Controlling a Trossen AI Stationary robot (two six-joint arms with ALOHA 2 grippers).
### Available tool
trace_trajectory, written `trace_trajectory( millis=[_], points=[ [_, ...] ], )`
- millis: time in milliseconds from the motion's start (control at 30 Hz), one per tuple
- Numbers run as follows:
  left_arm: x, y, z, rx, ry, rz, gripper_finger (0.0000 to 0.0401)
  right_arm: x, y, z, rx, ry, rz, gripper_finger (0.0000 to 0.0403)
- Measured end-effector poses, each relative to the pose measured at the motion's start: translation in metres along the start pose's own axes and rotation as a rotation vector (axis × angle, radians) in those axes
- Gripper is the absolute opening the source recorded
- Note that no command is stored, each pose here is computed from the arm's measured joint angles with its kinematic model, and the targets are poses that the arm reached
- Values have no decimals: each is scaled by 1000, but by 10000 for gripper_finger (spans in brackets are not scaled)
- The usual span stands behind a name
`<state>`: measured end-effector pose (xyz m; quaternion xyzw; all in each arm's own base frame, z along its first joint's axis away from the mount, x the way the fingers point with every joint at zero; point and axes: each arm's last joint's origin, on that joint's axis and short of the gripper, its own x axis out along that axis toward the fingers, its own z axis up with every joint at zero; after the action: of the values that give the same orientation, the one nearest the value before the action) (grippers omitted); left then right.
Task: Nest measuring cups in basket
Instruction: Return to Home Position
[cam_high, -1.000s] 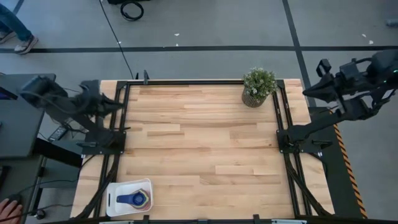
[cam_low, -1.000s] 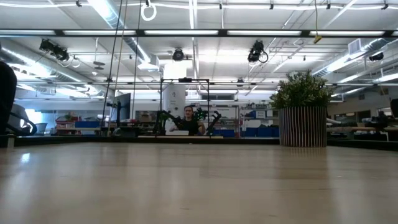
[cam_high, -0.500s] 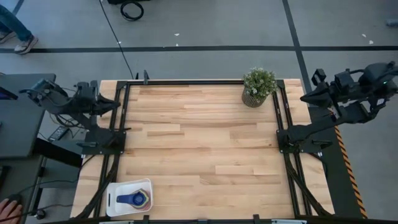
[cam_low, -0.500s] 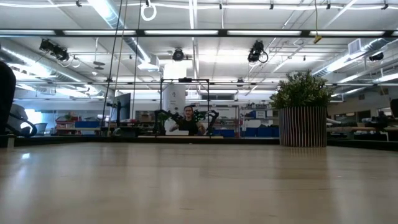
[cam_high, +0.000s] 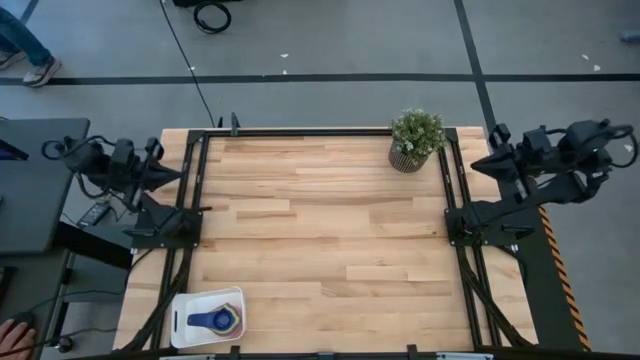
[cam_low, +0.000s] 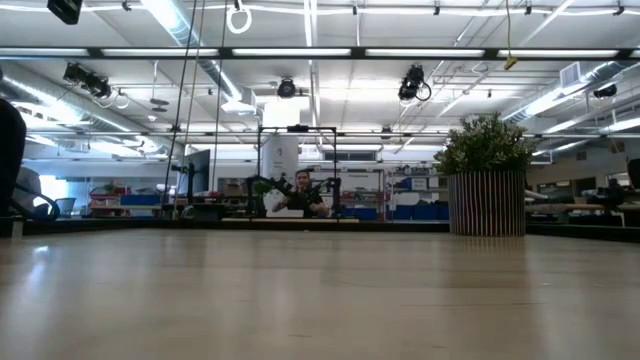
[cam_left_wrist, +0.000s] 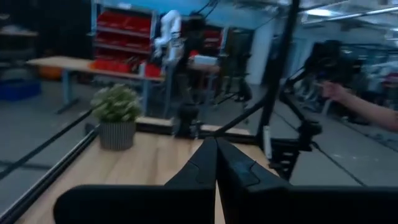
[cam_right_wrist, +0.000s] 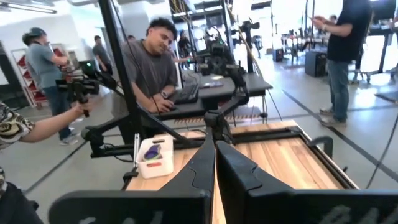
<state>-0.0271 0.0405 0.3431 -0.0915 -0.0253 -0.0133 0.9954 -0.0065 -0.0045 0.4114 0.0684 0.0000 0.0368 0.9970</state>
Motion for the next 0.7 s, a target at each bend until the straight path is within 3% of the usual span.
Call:
trace_trajectory(
  millis=[333, 700],
  points=[
    [4, -5, -8, 148, 13, -152, 8, 15, -4, -49, -19, -69, 48, 22],
    [18, -13, -26, 251, 62, -157, 8, 49, -9, -122, -16, -142, 109, 22]
  ],
)
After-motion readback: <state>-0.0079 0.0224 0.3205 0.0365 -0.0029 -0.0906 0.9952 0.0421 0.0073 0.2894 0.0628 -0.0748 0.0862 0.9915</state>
